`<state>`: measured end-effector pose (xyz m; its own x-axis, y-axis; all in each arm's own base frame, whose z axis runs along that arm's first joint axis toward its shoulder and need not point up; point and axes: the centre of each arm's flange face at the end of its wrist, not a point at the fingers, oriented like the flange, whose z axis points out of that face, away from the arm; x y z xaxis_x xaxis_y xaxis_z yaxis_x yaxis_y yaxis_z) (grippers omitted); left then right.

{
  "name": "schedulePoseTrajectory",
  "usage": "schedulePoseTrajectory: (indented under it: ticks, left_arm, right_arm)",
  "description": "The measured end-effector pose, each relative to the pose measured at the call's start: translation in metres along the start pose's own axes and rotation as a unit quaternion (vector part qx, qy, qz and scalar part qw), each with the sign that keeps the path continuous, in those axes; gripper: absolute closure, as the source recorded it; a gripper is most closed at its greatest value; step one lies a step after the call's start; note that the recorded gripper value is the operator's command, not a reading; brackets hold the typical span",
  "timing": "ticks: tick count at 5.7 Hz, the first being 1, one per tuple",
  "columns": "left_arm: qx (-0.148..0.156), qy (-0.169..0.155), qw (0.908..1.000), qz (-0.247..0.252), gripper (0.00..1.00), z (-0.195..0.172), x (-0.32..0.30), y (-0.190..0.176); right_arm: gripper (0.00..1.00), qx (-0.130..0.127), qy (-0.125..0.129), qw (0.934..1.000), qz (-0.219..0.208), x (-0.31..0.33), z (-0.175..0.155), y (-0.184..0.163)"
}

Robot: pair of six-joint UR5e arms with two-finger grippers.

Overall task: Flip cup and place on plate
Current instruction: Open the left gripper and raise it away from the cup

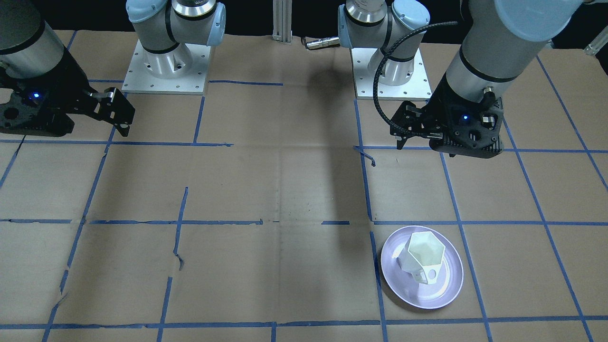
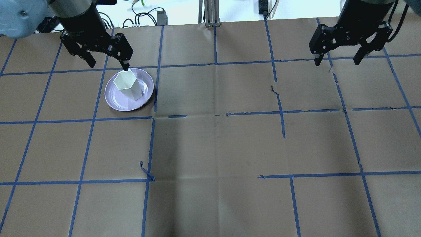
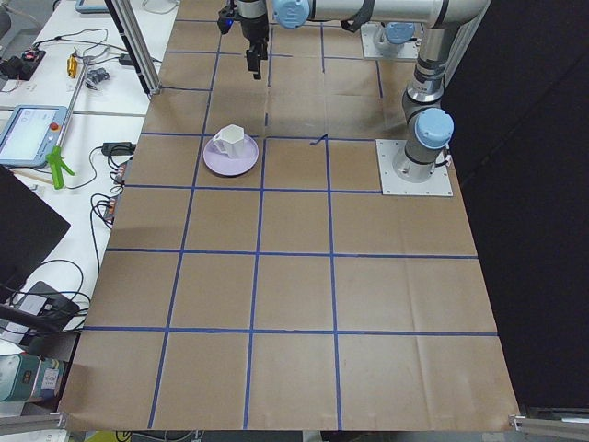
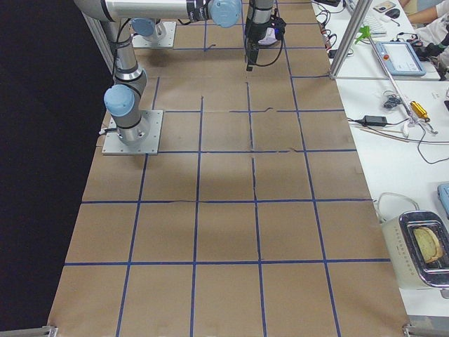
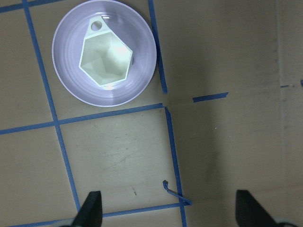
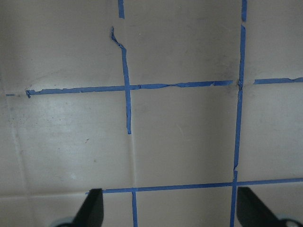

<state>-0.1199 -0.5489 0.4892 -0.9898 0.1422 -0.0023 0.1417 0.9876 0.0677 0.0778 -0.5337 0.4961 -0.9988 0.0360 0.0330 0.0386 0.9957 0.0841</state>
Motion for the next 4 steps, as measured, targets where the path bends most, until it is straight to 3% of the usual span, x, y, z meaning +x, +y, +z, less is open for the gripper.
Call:
schedulePoseTrajectory:
  ticks: [4]
  left_arm:
    - [-0.013,0.003,0.9999,-0.001,0.02,0.008,0.018,0.021]
  right_arm:
    - [0.0,0.0,0.0,1.0,0.0,0.0,0.0,0.0]
